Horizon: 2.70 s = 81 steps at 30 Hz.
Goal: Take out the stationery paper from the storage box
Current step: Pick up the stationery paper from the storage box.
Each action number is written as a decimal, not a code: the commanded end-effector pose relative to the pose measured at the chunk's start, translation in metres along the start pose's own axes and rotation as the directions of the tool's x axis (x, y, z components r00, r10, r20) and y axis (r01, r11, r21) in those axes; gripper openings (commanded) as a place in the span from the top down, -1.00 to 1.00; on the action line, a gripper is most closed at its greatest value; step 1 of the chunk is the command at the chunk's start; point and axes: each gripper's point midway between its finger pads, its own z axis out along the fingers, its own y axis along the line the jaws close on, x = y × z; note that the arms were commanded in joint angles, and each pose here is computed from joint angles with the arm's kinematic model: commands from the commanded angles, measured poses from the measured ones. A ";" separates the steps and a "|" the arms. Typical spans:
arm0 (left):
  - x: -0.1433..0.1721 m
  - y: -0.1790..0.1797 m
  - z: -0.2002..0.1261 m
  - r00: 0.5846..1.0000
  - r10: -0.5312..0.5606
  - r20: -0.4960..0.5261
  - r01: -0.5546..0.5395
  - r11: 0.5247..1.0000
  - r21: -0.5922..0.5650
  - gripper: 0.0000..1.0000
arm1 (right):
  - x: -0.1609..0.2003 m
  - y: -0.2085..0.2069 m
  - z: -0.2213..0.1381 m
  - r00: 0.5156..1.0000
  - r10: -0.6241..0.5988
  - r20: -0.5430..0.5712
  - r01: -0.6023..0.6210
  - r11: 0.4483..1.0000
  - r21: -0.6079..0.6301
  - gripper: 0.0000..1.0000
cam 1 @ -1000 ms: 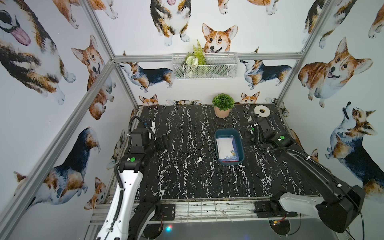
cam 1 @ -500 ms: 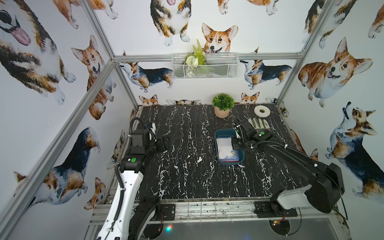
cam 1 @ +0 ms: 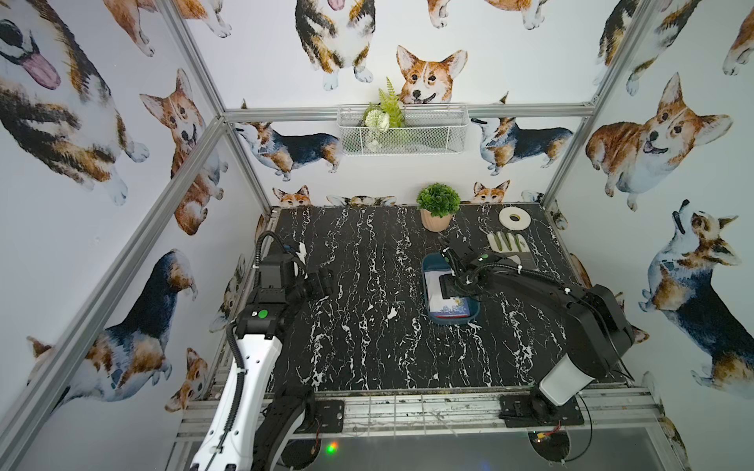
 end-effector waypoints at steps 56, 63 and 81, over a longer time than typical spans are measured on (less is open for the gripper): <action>0.000 0.000 -0.002 1.000 0.012 0.005 -0.012 1.000 -0.001 -0.62 | -0.031 -0.032 0.008 0.974 0.204 0.099 -0.213 0.973 0.088 1.00; -0.008 -0.050 -0.002 0.999 -0.039 -0.029 0.045 0.959 0.278 -0.65 | -0.048 -0.011 -0.060 0.957 0.213 0.198 -0.197 0.975 -0.099 1.00; -0.053 -0.146 -0.007 0.900 -0.365 -0.236 0.343 0.263 0.902 -0.48 | -0.054 0.127 -0.253 0.917 0.311 0.251 0.134 0.353 -0.926 1.00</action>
